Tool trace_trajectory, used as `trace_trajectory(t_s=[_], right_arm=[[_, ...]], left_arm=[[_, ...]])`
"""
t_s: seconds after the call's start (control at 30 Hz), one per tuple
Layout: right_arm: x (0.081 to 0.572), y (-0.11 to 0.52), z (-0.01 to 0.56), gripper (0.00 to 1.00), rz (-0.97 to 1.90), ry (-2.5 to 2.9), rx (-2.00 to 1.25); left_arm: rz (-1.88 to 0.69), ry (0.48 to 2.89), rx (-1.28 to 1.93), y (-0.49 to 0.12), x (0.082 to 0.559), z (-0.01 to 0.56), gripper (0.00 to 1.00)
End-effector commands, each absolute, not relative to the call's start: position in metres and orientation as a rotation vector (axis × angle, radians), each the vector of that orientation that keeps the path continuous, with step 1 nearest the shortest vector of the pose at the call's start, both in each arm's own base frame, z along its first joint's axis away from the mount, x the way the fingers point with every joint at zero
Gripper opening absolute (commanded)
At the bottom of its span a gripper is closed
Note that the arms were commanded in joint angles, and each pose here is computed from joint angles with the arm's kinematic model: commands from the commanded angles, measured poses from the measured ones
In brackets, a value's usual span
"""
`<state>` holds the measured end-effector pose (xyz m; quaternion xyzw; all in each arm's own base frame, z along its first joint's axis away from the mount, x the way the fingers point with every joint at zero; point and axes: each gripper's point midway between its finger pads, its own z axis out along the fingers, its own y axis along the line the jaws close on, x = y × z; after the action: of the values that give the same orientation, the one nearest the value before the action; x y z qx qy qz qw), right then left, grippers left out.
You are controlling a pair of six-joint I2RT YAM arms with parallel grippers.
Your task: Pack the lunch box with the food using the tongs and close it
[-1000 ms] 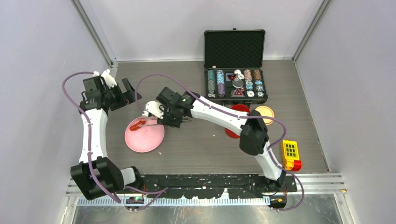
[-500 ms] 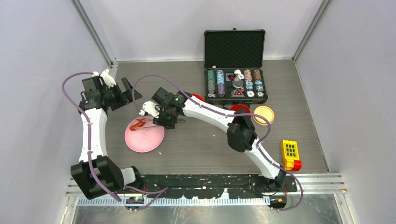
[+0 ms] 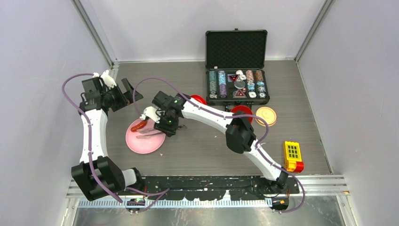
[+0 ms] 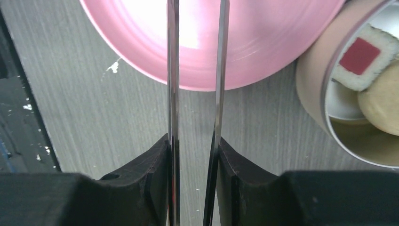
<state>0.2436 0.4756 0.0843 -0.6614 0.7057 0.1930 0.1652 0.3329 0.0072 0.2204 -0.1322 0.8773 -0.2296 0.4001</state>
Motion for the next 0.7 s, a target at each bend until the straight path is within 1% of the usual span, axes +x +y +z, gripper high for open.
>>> trace_trajectory(t_s=[0.0, 0.1, 0.27, 0.4, 0.53, 0.67], right_arm=[[0.23, 0.484, 0.143, 0.4, 0.68, 1.922, -1.831], [0.236, 0.484, 0.162, 0.4, 0.65, 1.868, -1.782], [0.26, 0.481, 0.171, 0.4, 0.555, 1.841, -1.712], [0.273, 0.479, 0.17, 0.46, 0.544, 1.846, -1.691], [0.277, 0.48, 0.163, 0.48, 0.568, 1.857, -1.694], [0.281, 0.479, 0.155, 0.49, 0.596, 1.877, -1.696]], left_arm=[[-0.614, 2.185, -0.326, 0.006, 0.338, 0.227, 1.0], [-0.615, 2.185, -0.328, 0.006, 0.338, 0.226, 1.0], [-0.612, 2.184, -0.328, 0.007, 0.339, 0.226, 1.0], [-0.611, 2.185, -0.331, 0.008, 0.339, 0.226, 1.0], [-0.614, 2.187, -0.333, 0.008, 0.339, 0.225, 1.0], [-0.613, 2.189, -0.34, 0.01, 0.339, 0.224, 1.0]])
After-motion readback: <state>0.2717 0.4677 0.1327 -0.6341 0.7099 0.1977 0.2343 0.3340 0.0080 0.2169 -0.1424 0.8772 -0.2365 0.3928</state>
